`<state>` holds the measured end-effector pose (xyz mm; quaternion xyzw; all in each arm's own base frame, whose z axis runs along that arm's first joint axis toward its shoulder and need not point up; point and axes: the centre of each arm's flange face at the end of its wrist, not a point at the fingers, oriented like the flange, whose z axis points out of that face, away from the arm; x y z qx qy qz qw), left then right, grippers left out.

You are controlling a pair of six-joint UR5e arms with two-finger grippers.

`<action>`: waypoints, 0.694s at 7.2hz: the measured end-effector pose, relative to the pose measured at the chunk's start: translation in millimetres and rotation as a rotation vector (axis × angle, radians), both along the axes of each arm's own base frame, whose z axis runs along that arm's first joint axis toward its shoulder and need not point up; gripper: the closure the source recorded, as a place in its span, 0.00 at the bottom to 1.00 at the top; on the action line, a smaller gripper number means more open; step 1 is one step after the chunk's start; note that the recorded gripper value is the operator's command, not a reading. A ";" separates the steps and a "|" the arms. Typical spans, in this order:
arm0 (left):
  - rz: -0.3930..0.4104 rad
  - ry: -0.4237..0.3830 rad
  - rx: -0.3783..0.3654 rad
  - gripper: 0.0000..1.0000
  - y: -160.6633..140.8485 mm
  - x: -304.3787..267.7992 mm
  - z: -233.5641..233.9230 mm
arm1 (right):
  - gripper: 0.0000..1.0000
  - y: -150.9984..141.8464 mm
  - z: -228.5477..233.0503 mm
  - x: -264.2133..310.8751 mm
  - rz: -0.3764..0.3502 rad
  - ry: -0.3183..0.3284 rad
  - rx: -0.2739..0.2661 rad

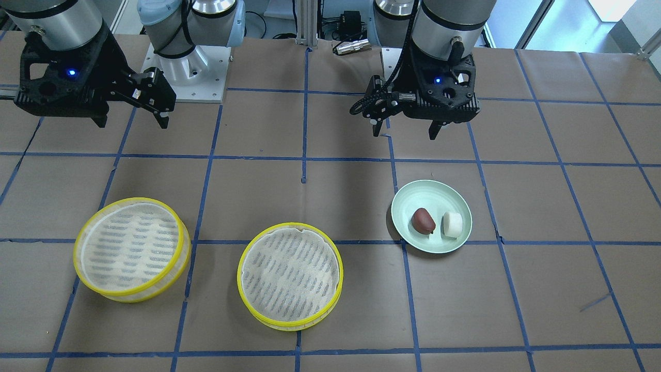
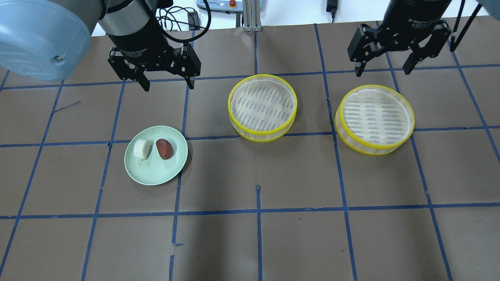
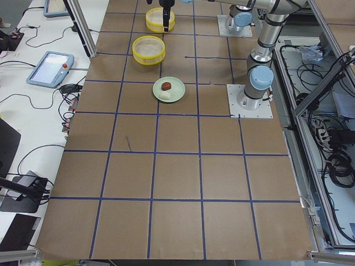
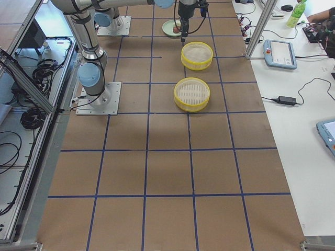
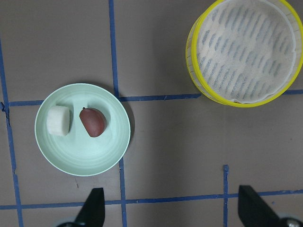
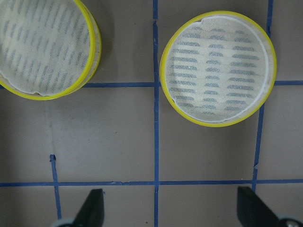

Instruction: Stack buns with steamer

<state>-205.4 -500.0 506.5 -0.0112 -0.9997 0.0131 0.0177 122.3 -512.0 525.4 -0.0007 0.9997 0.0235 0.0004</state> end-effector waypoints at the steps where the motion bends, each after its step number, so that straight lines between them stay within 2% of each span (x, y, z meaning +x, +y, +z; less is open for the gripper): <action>1: 0.001 0.000 0.000 0.00 0.0 1.2 0.1 | 0.00 0.4 0.5 0.4 0.001 -0.002 -0.001; 3: -0.012 -0.004 0.000 0.00 0.1 10.0 2.3 | 0.00 0.8 -0.3 0.7 0.001 -0.005 0.002; 5: -0.012 -0.013 0.056 0.00 -3.8 58.6 -17.3 | 0.00 0.4 -3.4 0.8 0.002 -0.005 0.008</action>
